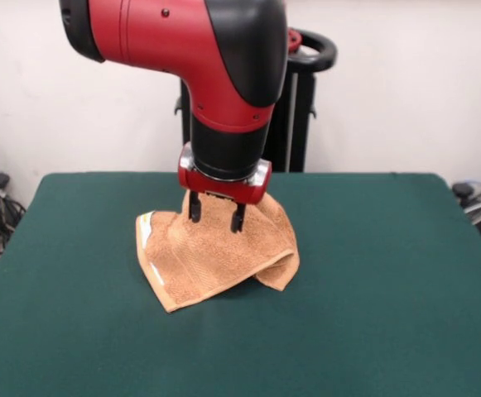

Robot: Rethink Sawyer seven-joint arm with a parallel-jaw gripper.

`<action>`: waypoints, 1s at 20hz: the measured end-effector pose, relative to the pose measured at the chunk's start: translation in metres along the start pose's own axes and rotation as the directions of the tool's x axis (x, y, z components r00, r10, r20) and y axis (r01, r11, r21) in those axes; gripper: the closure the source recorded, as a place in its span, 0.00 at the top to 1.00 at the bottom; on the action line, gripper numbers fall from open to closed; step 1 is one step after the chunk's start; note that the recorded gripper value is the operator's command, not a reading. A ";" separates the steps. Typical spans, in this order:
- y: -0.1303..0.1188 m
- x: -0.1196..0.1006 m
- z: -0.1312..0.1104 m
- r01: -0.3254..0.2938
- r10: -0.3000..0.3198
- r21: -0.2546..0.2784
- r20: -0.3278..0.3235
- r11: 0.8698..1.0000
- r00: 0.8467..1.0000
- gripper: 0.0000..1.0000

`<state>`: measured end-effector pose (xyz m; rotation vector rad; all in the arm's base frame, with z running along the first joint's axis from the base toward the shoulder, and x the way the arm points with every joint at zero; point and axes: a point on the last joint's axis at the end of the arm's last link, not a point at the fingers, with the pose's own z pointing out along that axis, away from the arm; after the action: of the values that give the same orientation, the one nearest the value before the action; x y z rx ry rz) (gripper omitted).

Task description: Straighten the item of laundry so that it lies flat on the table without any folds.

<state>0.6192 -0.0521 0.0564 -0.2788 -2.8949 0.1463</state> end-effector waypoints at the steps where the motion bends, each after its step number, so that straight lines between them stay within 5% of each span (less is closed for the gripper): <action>1: 0.000 0.000 -0.001 0.000 0.000 0.000 0.001 1.000 1.000 1.00; 20: 0.000 -0.001 -0.003 -0.001 0.001 0.000 0.005 1.000 1.000 1.00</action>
<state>0.6205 -0.0525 0.0591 -0.2800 -2.8999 0.1480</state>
